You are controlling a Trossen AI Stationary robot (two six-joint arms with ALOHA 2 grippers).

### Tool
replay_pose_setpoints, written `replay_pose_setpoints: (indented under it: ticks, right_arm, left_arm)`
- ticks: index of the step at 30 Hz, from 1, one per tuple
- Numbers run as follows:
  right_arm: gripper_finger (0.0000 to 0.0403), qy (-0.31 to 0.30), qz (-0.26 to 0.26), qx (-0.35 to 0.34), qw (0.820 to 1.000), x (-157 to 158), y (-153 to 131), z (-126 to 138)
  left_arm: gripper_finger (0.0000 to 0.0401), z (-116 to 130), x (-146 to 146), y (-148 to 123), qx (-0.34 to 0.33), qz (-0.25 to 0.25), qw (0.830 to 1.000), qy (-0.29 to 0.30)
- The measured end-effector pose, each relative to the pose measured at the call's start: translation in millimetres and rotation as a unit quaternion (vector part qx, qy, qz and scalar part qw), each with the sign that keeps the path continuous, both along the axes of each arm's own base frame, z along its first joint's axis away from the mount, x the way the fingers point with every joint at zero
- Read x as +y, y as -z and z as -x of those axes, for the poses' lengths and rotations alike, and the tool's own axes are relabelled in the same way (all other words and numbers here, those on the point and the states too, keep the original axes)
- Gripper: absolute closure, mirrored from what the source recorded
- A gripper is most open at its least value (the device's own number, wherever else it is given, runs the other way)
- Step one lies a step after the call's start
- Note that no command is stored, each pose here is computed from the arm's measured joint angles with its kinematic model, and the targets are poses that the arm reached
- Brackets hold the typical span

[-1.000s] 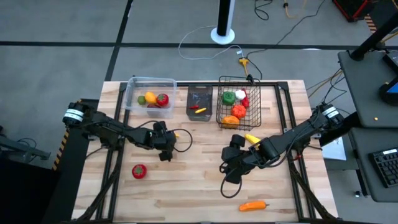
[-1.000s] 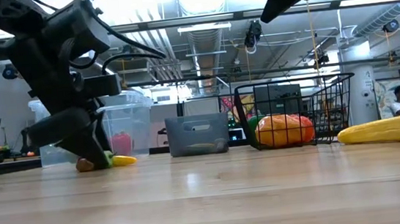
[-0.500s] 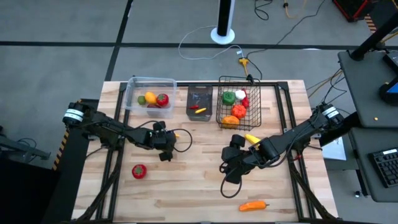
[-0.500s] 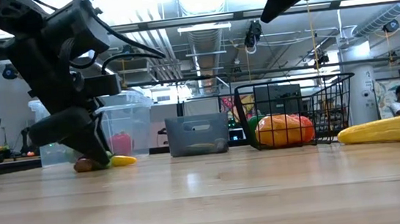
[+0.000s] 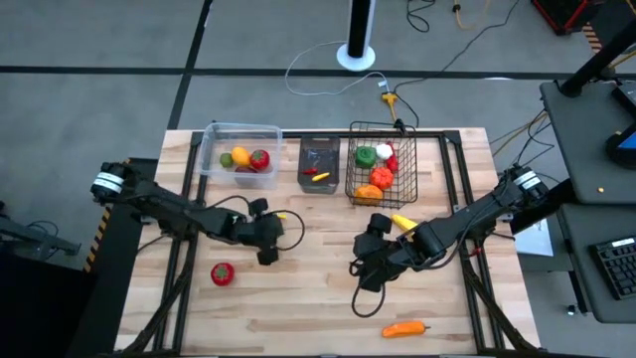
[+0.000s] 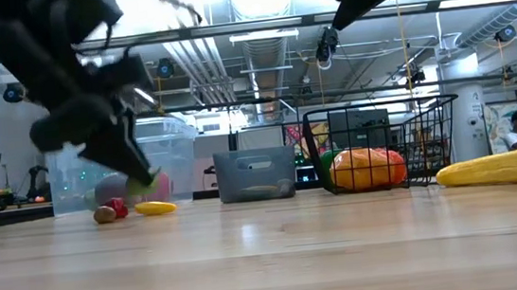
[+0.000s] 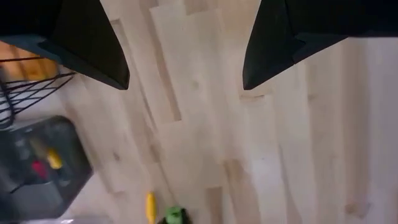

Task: Sort produce into baskets
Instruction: Put the green chili pepper into the black bin

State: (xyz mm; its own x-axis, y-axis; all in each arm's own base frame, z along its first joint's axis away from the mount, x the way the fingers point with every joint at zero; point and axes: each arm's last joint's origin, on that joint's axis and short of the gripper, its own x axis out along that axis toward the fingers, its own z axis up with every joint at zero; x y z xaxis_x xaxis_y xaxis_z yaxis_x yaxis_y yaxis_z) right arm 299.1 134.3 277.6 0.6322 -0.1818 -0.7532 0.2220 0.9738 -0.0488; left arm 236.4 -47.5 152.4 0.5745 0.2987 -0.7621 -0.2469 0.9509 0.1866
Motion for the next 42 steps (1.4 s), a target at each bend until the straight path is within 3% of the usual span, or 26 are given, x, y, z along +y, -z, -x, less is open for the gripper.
replay_pose_setpoints:
  ticks: [7, 12, 16, 21, 30, 42]
  right_arm:
    - [0.0102, -0.02, 0.038, -0.034, 0.998, 12.4, 11.4, -14.3]
    - [0.0105, -0.045, 0.063, -0.074, 0.994, 24.2, 30.0, -38.5]
    - [0.0102, -0.045, 0.091, -0.116, 0.988, 32.9, 47.4, -58.3]
    - [0.0096, -0.025, 0.12, -0.175, 0.977, 38.2, 53.5, -73.4]
    - [0.011, -0.059, 0.092, -0.251, 0.962, 41.3, 38.8, -83.7]
    - [0.0125, -0.056, 0.089, -0.263, 0.959, 39.8, 36.6, -85.9]
  left_arm:
    - [0.0312, -3.5, -14.1, -32.7, -0.134, 0.035, 0.99, 0.024]
    - [0.0312, -9.9, -29.0, -57.0, -0.254, 0.068, 0.963, 0.053]
    - [0.0312, -11.8, -42.2, -67.9, -0.312, 0.083, 0.943, 0.08]
    - [0.0312, -9.4, -58.3, -71.8, -0.339, 0.093, 0.93, 0.108]
    - [0.0312, -4.3, -77.3, -80.1, -0.388, 0.073, 0.911, 0.121]
    - [0.0312, -19.1, -91.1, -66.1, -0.428, 0.087, 0.89, 0.135]
